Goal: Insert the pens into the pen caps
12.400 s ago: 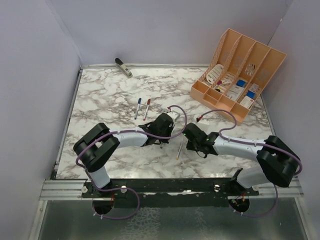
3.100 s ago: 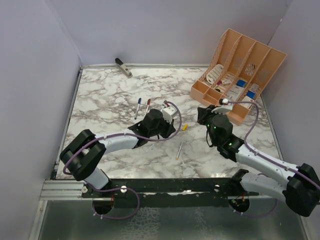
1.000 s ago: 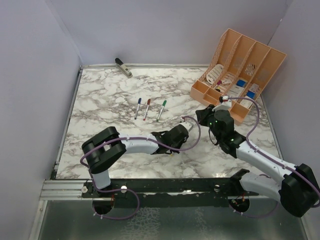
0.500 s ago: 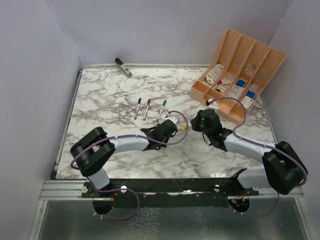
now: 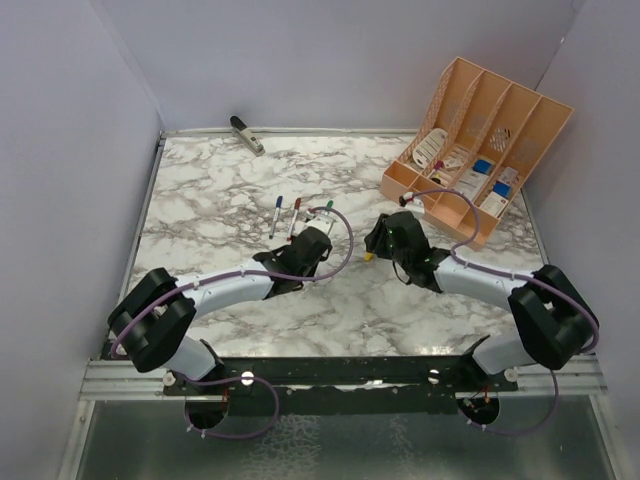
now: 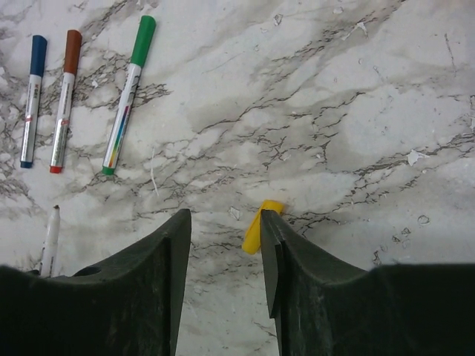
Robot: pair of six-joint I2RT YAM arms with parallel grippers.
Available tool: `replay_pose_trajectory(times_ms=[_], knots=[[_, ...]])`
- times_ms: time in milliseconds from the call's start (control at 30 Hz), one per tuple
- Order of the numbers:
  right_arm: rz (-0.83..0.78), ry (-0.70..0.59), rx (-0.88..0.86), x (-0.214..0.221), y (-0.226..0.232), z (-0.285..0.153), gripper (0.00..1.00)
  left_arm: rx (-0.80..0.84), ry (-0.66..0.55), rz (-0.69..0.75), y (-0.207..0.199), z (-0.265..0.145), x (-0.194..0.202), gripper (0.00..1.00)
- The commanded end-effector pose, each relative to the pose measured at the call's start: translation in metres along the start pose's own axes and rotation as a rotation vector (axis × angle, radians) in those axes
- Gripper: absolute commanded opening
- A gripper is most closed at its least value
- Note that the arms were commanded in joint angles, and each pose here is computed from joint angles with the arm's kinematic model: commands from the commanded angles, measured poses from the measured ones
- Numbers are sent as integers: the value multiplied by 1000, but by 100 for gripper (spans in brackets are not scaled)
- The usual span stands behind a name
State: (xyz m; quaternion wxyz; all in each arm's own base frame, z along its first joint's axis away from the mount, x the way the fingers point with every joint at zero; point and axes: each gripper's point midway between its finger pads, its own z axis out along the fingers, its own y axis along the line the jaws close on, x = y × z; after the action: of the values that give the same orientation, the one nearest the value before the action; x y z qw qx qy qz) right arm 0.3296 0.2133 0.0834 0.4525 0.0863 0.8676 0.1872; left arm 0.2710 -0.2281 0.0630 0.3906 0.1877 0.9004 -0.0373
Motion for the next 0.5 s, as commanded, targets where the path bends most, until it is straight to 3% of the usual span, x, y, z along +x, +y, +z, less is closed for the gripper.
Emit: replay_pose_trajectory(times_ms=[0, 467], knots=[[43, -7, 86, -2, -6, 7, 43, -18, -13, 14, 7, -1, 0, 0], [73, 64, 252, 22, -19, 22, 44, -11, -7, 5, 15, 0, 4, 0]])
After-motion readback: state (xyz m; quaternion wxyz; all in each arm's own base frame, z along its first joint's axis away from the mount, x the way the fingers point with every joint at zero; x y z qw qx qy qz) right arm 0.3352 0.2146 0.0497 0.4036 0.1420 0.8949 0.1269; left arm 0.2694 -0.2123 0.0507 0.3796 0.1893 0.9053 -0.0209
